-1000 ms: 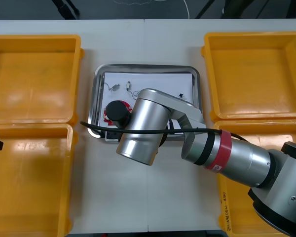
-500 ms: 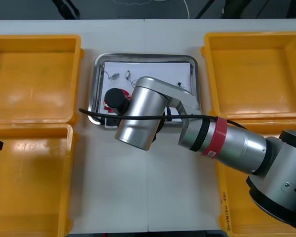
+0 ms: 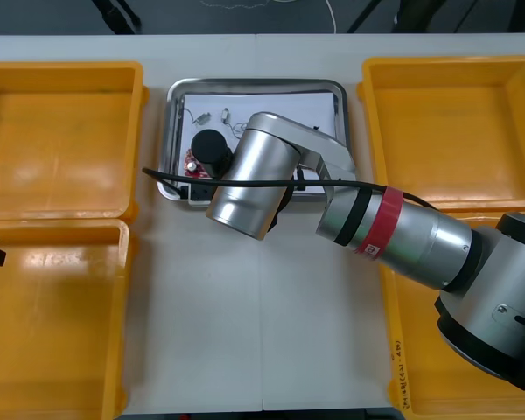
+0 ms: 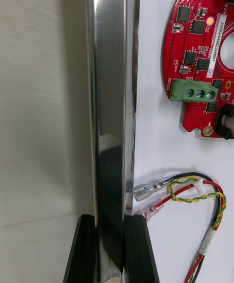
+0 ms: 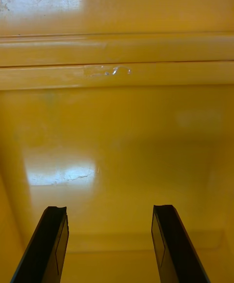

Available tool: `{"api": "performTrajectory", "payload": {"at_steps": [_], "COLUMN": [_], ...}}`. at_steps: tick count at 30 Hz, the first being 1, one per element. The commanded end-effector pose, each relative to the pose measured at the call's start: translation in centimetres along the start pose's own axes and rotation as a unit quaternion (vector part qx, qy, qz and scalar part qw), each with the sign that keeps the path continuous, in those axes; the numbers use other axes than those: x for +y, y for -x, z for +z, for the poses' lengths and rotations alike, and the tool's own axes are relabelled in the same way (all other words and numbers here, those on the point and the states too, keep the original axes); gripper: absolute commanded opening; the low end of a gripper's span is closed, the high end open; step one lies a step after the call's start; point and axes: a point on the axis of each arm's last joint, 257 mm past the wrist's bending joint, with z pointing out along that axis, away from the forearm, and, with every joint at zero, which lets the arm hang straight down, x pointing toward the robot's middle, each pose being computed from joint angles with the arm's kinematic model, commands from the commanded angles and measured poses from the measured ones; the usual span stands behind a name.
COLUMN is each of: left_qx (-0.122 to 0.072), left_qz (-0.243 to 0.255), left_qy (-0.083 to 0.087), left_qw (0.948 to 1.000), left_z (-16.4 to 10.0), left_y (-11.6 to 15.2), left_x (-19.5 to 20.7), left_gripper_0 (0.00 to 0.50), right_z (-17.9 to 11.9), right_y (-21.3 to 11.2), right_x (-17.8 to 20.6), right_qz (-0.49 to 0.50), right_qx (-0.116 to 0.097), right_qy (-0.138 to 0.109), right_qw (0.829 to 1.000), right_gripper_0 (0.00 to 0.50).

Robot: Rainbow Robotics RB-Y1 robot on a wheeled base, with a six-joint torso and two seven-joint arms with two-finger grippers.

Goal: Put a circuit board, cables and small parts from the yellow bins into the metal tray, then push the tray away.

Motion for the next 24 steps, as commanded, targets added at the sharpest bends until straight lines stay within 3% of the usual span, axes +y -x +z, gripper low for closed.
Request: {"api": "performTrajectory", "payload": {"at_steps": [1,24], "left_qx": [-0.008,-0.008], "left_qz": [0.057,0.057], "left_qy": [0.007,0.007], "left_qw": [0.9983,0.9983], "left_z": [-0.5,-0.5], "left_y": [-0.3,-0.3], "left_x": [0.4,0.4], "left_gripper_0": [0.5,0.5], "right_z": [-1.9,-0.9], "right_y": [2.6,3.2], "right_x": [-4.1,-9.3], "right_qz": [-0.021,-0.02], "right_qx": [-0.023,-0.043], "right_qy": [-0.038,-0.082], "right_qw": [0.999,0.996], "right_gripper_0": [0.0,0.0]}}
